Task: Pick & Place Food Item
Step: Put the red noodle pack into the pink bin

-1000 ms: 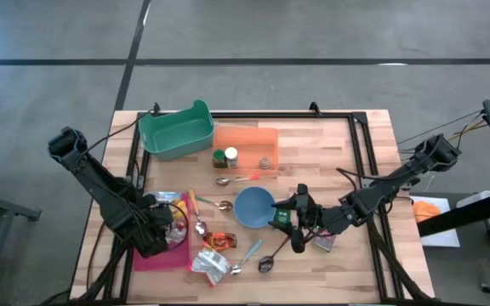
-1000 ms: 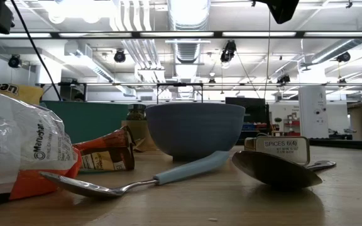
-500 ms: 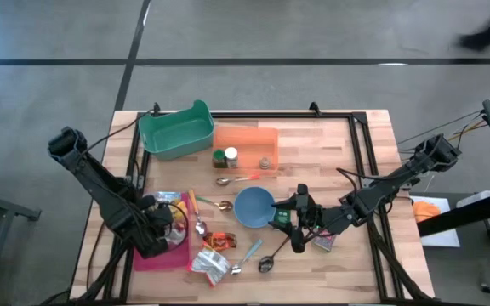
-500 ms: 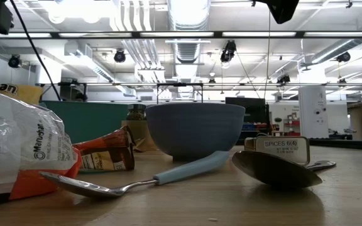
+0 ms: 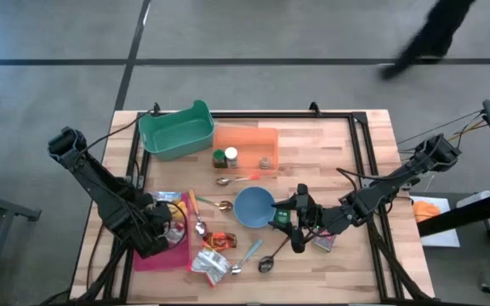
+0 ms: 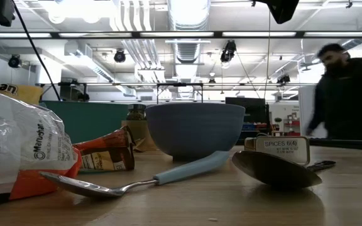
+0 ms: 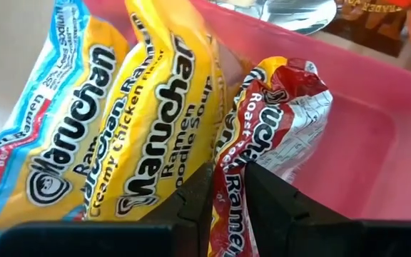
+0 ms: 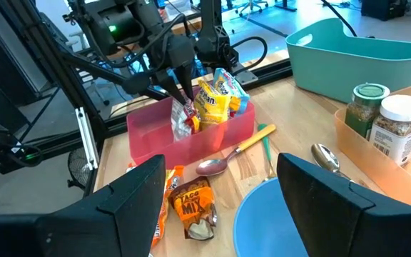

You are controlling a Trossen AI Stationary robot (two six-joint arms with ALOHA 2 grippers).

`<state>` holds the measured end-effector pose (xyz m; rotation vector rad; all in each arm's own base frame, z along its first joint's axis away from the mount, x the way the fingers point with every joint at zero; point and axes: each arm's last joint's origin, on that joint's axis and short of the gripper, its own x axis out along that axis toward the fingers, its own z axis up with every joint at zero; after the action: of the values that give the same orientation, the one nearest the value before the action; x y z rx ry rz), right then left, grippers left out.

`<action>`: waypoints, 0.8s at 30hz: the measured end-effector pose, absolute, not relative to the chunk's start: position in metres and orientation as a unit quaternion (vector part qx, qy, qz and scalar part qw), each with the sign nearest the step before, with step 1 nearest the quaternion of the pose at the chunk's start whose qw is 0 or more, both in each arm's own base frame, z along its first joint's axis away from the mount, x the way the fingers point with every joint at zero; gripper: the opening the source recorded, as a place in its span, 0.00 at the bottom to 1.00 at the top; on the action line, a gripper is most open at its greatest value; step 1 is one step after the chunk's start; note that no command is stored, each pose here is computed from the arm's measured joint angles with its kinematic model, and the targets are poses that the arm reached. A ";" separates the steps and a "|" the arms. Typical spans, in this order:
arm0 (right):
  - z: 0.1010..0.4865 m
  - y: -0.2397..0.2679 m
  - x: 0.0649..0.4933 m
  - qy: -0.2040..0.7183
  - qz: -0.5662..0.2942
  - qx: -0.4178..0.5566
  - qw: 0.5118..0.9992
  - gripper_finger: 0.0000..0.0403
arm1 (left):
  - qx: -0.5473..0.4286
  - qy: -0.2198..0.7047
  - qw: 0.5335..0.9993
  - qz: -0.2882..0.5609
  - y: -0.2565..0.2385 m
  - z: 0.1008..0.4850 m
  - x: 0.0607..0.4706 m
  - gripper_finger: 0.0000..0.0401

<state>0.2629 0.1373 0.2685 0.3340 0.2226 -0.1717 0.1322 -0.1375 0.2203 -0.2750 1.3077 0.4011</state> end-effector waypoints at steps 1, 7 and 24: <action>0.269 0.137 0.263 0.110 -0.085 0.166 0.976 0.66 | -0.127 0.602 0.766 0.186 -0.137 0.220 0.132 0.20; 0.269 0.137 0.263 0.110 -0.085 0.166 0.976 0.66 | -0.113 0.596 0.771 0.192 -0.136 0.220 0.132 0.20; 0.269 0.137 0.263 0.110 -0.085 0.166 0.976 0.66 | -0.085 0.572 0.791 0.201 -0.134 0.221 0.133 0.20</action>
<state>0.2628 0.1374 0.2686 0.3342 0.2226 -0.1709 0.1326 -0.1336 0.2209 -0.1830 1.2314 0.4327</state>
